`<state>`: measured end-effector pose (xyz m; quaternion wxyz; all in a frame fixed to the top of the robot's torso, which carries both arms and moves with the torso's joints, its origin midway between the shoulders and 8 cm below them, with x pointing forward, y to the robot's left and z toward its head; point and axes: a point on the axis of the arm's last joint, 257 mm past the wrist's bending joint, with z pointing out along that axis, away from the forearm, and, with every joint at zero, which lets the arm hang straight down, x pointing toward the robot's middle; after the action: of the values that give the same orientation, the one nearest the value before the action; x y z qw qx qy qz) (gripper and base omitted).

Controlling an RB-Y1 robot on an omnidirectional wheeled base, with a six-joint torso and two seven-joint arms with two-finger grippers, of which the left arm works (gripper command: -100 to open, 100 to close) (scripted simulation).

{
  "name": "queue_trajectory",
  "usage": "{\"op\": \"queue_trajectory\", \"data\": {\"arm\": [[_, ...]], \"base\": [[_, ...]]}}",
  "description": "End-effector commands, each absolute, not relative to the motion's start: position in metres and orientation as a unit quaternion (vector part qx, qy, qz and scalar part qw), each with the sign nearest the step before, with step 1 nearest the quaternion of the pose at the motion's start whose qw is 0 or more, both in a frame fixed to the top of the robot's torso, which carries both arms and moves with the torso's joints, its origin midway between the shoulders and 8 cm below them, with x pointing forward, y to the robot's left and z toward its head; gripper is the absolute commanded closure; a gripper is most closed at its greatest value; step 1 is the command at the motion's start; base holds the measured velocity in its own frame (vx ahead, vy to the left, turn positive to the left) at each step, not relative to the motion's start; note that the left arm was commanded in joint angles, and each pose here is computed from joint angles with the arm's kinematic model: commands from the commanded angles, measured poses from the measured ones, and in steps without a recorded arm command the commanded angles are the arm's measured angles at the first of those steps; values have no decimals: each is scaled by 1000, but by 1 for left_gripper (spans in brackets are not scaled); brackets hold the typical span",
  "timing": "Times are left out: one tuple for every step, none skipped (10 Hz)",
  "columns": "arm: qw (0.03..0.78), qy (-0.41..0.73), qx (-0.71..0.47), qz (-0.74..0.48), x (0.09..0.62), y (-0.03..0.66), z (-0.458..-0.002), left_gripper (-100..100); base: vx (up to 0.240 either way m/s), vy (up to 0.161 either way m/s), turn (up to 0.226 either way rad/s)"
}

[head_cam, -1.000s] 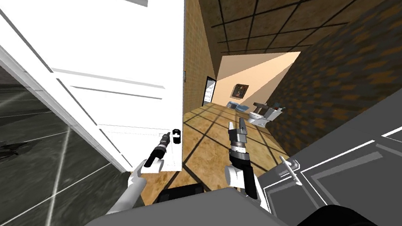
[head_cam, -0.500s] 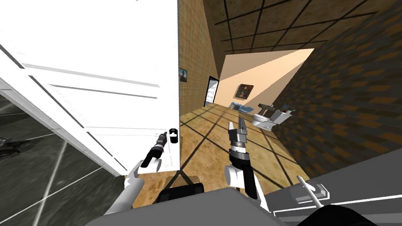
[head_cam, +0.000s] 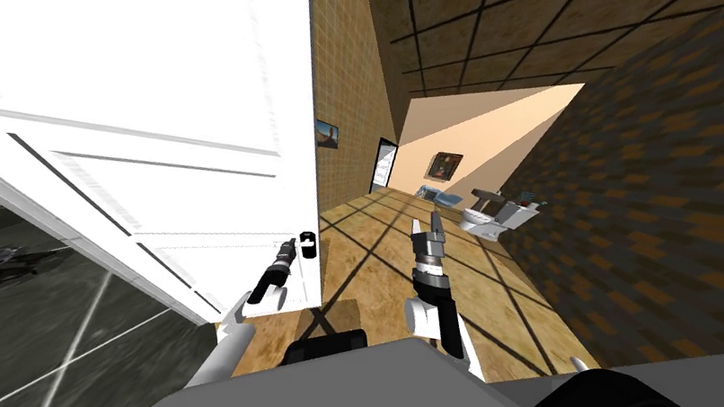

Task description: Push the door open

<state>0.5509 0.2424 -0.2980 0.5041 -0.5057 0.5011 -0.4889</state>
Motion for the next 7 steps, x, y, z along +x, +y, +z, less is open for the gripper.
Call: {"op": "queue_trajectory", "data": {"arm": [[515,495,-505,-485,554,254,-292,100],[519,492,-507,-481,553,262,-291,100],[522,488,-510,-478,552,269,-291,100],[526,484,-514,-474,551,277,-291,100],[529,480,-518,-471,550,283,-291,100],[531,476,-521,-468,549,289,-291,100],[533,472,-525,-466,548,294,-291,100]], "base": [[169,-88,49],[167,-107,56],[197,-110,77],[192,-140,97],[181,-109,84],[218,-100,71],[228,-124,84]]}}
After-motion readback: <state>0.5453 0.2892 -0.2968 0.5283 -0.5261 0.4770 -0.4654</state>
